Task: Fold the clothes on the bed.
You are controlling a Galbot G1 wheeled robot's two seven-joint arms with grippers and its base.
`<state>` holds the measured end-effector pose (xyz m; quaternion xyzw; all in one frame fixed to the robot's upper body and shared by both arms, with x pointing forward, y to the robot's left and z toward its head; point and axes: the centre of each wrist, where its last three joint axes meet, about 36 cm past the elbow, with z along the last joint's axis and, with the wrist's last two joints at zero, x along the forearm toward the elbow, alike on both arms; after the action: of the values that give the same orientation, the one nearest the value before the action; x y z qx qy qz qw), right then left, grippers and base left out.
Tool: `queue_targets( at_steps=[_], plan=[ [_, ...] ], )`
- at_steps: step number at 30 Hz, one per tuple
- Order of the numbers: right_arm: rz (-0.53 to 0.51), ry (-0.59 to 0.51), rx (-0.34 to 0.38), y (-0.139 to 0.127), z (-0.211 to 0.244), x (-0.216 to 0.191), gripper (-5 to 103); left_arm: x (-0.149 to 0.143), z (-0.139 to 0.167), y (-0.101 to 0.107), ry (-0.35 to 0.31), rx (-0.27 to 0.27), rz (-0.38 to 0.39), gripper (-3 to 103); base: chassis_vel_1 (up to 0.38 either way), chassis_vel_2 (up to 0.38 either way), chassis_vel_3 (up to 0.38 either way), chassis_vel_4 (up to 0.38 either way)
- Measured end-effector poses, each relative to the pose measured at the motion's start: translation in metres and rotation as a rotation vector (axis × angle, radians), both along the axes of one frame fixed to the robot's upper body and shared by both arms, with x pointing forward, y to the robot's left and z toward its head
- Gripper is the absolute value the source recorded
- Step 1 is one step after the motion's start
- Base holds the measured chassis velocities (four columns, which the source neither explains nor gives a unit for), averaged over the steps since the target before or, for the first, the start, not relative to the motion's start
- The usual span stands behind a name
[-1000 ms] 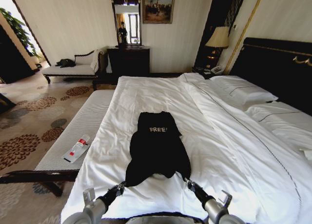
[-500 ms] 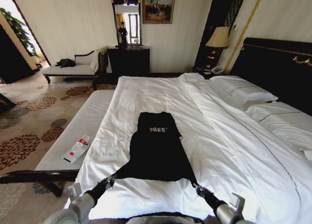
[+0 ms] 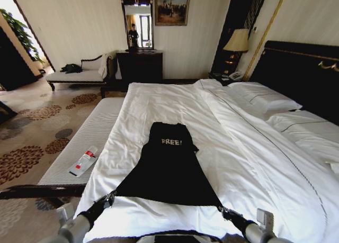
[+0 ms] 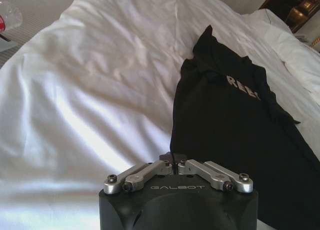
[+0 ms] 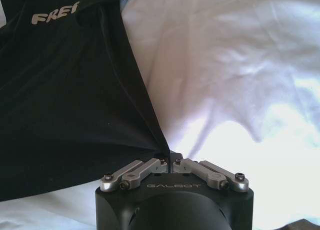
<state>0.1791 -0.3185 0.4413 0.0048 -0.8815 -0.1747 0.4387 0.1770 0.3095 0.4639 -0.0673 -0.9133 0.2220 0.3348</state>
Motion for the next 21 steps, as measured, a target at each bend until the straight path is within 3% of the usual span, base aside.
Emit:
queue_targets(
  at_steps=[11,21],
  plan=[
    [-0.004,0.037,-0.018,0.004,-0.008,-0.011,0,-0.019,-0.016,-0.004,0.056,0.037,0.008,0,0.000,0.000,0.000,0.000],
    [0.002,0.042,-0.013,0.012,-0.017,-0.012,0,-0.025,-0.025,-0.017,0.075,0.036,-0.001,0,0.000,0.000,0.000,0.000]
  ],
)
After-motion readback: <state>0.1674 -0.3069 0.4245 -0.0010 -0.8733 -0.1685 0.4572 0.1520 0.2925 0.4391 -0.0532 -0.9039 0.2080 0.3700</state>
